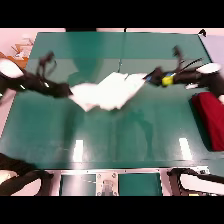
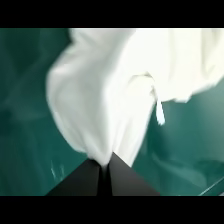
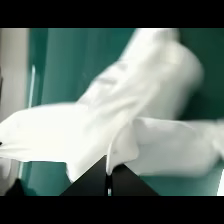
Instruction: Fold the shirts.
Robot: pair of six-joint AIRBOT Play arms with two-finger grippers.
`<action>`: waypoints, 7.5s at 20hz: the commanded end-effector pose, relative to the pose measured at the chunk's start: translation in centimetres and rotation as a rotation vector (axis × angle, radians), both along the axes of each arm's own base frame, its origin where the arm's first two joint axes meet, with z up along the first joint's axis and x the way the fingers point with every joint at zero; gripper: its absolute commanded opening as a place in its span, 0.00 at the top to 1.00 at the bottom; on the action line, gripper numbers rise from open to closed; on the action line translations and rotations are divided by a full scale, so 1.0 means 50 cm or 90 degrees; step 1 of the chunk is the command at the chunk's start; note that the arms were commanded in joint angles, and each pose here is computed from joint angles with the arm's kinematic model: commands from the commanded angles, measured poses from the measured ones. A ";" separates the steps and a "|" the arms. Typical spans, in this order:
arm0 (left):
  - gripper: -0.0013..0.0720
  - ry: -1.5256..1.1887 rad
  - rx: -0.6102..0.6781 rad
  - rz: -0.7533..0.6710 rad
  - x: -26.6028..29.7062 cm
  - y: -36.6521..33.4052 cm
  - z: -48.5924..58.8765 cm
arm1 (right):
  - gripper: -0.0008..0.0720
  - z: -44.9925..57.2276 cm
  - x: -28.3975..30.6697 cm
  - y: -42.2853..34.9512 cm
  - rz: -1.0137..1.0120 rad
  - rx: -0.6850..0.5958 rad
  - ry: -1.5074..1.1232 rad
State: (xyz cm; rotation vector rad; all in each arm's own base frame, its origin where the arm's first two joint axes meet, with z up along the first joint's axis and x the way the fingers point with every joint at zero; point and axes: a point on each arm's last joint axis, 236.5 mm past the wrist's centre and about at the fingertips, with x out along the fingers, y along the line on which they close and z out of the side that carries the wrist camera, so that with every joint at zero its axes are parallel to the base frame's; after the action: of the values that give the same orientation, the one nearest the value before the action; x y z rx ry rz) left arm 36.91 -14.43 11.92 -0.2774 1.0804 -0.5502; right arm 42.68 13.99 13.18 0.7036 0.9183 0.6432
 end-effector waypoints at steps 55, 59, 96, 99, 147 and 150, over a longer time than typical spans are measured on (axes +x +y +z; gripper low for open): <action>0.96 0.210 -0.141 -0.109 0.123 0.054 -0.083 | 0.48 -0.407 -0.395 -0.314 -0.282 -0.090 0.466; 0.96 0.218 -0.124 -0.086 0.103 0.084 -0.077 | 0.47 -0.494 -0.433 -0.252 -0.279 -0.090 0.498; 0.29 0.236 -0.052 0.181 0.073 -0.010 -0.488 | 0.96 -0.430 -0.197 -0.416 -0.321 -0.193 0.331; 0.91 0.223 -0.046 0.169 0.075 -0.008 -0.488 | 0.96 -0.430 -0.197 -0.416 -0.320 -0.194 0.330; 0.95 -0.165 -0.061 -0.017 0.093 0.023 0.200 | 0.96 0.194 -0.070 -0.309 -0.253 -0.084 -0.132; 0.95 -0.508 -0.063 0.025 0.004 0.035 0.592 | 0.96 0.529 -0.145 -0.267 -0.274 -0.145 -0.401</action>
State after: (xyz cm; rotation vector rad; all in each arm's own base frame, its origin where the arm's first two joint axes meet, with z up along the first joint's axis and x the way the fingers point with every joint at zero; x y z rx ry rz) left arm 41.83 -12.90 24.46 -0.2336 0.7267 -0.6299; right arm 39.46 -2.54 25.26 0.5970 0.5413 0.2512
